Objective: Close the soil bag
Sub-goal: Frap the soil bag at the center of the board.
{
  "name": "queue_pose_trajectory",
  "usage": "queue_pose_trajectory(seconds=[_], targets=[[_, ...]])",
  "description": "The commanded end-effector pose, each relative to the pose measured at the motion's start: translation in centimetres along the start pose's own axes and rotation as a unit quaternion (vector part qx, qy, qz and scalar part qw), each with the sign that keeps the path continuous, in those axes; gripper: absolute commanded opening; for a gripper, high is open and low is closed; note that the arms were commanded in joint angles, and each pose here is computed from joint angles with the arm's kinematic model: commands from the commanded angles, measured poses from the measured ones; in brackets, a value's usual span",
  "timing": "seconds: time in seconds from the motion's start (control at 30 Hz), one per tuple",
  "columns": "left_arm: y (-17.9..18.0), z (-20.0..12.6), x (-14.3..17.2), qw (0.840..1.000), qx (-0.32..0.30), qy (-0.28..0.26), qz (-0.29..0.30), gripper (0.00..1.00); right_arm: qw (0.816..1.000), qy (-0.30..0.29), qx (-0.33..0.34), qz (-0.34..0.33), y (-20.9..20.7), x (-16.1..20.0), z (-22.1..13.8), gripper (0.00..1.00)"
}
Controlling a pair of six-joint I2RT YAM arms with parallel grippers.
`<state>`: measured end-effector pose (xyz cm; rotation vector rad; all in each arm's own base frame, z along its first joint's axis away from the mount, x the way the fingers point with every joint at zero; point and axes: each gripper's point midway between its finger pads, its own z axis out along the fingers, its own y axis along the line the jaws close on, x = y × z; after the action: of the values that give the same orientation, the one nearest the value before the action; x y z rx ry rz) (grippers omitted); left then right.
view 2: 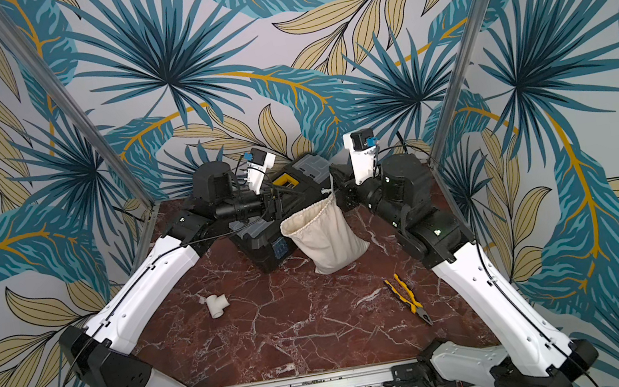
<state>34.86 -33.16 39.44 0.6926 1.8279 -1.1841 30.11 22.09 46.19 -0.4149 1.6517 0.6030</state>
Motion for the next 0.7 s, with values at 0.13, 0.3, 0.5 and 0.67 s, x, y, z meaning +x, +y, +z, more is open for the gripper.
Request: queue_pose_trajectory(seconds=[0.13, 0.3, 0.5, 0.67], targets=[[-4.3, 0.0, -1.9, 0.991, 0.094, -0.041, 0.091, 0.64, 0.997, -0.067, -0.024, 0.012, 1.0, -3.9, -1.0, 0.00], [-5.1, 0.9, -0.5, 0.985, 0.112, -0.030, 0.125, 0.64, 0.997, -0.063, -0.027, 0.022, 1.0, -3.3, -0.8, 0.00], [-5.1, 1.6, 1.0, 0.981, 0.129, -0.023, 0.140, 0.61, 0.997, -0.062, -0.032, 0.026, 1.2, -3.4, -0.9, 0.00], [-5.3, 2.2, 1.4, 0.979, 0.141, -0.022, 0.146, 0.59, 0.997, -0.058, -0.036, 0.032, 1.3, -3.2, -1.0, 0.00]])
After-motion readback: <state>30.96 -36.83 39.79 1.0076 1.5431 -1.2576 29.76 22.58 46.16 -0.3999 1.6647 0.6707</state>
